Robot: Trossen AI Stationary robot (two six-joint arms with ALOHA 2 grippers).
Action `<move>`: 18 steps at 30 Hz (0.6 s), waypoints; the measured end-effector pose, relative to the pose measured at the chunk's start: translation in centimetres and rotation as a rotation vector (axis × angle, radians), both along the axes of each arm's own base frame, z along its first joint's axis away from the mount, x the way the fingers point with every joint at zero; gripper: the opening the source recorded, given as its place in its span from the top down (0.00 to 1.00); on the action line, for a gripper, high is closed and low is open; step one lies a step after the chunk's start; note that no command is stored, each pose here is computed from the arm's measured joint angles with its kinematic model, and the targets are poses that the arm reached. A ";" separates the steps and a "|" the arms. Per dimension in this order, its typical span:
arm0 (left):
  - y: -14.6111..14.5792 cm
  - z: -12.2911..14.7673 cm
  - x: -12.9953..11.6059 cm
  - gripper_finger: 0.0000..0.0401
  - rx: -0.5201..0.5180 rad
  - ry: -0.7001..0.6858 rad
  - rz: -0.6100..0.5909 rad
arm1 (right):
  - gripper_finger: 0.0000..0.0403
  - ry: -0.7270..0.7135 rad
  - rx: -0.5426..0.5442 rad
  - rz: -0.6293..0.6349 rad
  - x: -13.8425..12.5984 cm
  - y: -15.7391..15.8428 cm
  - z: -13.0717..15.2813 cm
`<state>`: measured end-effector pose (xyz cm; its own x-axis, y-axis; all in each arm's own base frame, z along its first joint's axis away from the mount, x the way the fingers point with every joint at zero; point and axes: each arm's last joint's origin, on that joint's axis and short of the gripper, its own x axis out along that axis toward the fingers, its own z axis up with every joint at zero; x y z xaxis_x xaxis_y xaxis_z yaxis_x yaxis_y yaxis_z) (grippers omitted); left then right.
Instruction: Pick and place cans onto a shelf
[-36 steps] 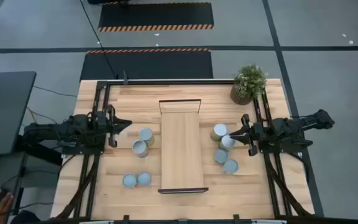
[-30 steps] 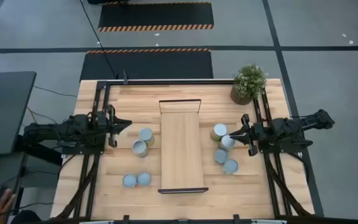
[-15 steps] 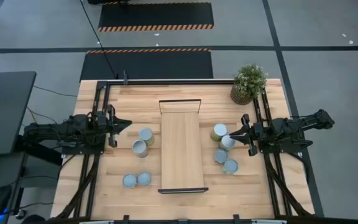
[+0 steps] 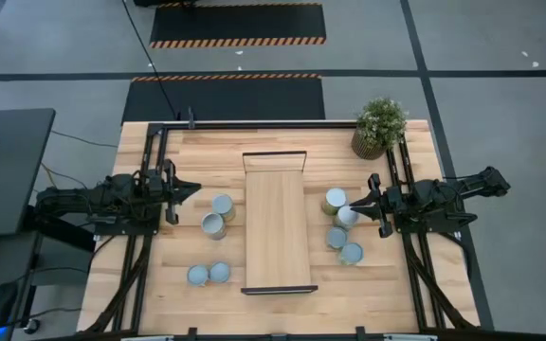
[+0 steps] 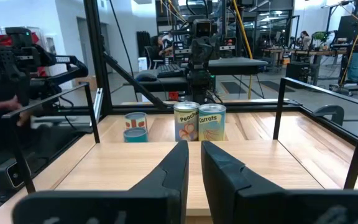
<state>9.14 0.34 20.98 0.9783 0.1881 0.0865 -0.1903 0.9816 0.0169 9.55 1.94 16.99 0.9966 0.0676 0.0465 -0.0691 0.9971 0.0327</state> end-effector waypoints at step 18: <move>0.0 2.2 -0.4 0.93 -0.238 -0.270 -0.048 | 0.88 -0.294 -0.156 -0.104 -0.5 -0.4 2.8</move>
